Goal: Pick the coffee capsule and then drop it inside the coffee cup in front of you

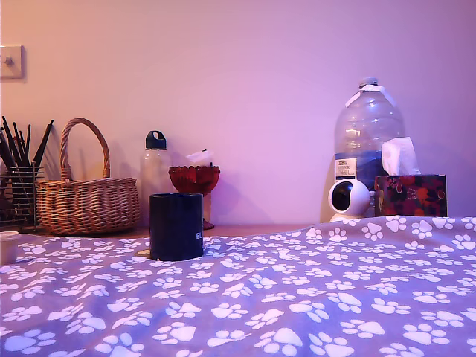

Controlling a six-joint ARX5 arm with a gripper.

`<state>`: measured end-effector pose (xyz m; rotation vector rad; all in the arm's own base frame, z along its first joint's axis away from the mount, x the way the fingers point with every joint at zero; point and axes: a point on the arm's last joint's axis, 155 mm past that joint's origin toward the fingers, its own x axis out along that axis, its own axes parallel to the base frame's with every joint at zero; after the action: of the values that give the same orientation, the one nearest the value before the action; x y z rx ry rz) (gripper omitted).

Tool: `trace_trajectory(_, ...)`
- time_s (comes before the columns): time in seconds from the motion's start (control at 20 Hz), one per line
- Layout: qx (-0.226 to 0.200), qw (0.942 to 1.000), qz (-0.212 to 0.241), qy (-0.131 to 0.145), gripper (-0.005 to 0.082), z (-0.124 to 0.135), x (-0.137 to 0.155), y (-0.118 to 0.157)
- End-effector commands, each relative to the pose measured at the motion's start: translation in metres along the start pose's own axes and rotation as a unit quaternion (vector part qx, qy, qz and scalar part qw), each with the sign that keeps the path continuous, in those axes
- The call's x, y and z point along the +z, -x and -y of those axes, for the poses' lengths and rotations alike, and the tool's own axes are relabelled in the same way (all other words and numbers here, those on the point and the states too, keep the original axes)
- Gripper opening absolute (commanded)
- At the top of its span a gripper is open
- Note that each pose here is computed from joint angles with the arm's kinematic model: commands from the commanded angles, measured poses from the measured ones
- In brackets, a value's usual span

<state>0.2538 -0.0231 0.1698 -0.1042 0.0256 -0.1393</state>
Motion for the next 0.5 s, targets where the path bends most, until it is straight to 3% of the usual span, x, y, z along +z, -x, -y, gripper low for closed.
trace_trajectory(0.0,0.009,0.9997,0.020,0.000,-0.0024,-0.003,0.011,0.001)
trace_trajectory(0.25,0.043,0.9976,0.049,0.026,-0.0024,-0.013,0.038,0.004)
trace_trajectory(0.45,0.069,0.9970,0.017,0.032,-0.0023,-0.024,0.025,-0.002)
